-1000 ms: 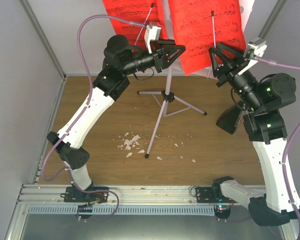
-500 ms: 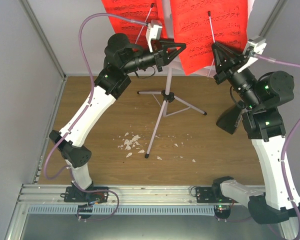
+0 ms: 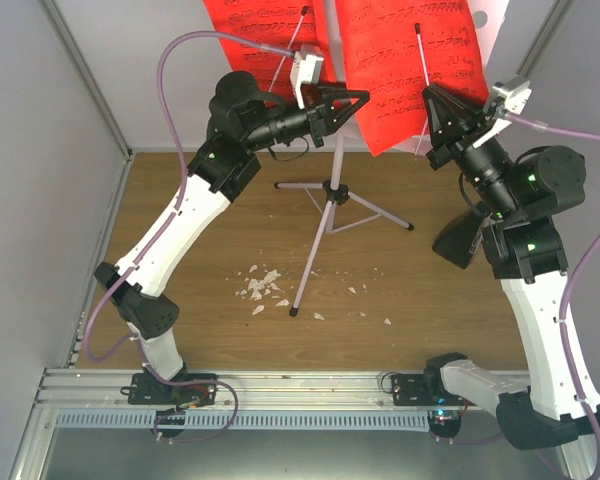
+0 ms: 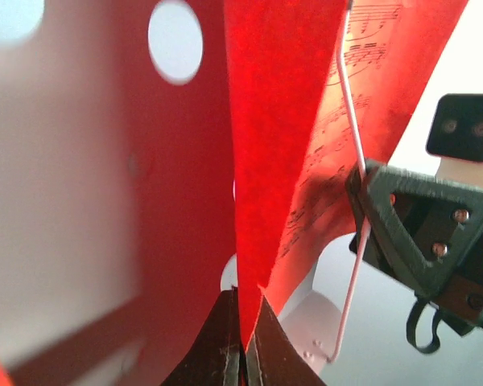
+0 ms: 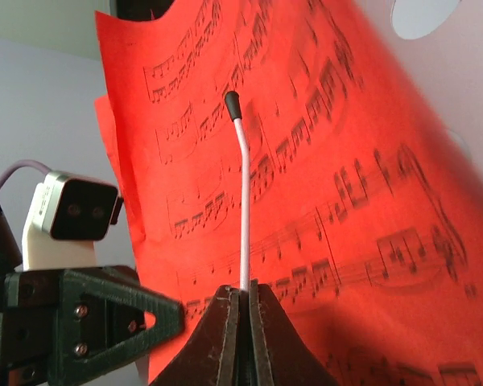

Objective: Pack up the instrument practice props

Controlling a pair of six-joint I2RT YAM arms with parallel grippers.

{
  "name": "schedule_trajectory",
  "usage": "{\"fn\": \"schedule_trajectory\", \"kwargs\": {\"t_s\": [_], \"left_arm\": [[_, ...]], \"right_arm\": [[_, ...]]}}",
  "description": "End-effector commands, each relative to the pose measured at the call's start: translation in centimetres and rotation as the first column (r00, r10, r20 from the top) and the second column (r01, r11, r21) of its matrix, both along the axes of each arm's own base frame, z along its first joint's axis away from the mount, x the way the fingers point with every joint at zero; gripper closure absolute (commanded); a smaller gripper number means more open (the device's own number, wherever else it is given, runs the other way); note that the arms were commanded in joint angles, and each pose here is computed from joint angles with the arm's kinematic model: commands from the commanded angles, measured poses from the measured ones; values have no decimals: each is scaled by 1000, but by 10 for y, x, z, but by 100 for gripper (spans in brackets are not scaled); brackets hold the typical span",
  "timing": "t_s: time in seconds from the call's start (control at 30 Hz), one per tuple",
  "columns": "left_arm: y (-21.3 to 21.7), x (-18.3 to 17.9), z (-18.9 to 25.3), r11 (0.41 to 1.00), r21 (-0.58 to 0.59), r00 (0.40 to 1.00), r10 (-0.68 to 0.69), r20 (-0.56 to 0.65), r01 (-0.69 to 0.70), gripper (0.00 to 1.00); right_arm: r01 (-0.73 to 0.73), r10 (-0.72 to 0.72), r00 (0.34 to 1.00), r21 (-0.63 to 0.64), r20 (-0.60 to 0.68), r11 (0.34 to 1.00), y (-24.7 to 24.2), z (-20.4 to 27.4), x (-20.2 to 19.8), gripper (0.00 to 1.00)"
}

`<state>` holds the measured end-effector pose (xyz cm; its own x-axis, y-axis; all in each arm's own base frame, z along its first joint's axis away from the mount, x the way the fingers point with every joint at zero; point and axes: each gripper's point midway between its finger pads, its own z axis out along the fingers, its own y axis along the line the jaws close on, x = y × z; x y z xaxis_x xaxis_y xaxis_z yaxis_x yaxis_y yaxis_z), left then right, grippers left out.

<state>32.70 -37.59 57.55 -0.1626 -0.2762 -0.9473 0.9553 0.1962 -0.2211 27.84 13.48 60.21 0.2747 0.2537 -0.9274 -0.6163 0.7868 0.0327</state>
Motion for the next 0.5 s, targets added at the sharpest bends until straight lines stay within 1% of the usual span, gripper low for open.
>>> {"fn": "schedule_trajectory", "kwargs": {"t_s": [0.0, 0.17, 0.33, 0.47], "left_arm": [[20, -25, 16, 999, -34, 998, 10, 56, -8, 100], [50, -58, 12, 998, -50, 997, 30, 76, -27, 100], [81, -83, -23, 997, -4, 996, 79, 51, -79, 100], [107, -95, -60, 987, 49, 988, 152, -19, -151, 100]], "right_arm": [[32, -32, 999, 4, 42, 999, -6, 7, -3, 100], [48, -48, 998, 12, 37, 999, -9, 6, -2, 99], [60, -61, 997, 20, 37, 998, -11, 5, -3, 99], [69, -70, 997, 25, 30, 997, -13, 2, -1, 100]]}}
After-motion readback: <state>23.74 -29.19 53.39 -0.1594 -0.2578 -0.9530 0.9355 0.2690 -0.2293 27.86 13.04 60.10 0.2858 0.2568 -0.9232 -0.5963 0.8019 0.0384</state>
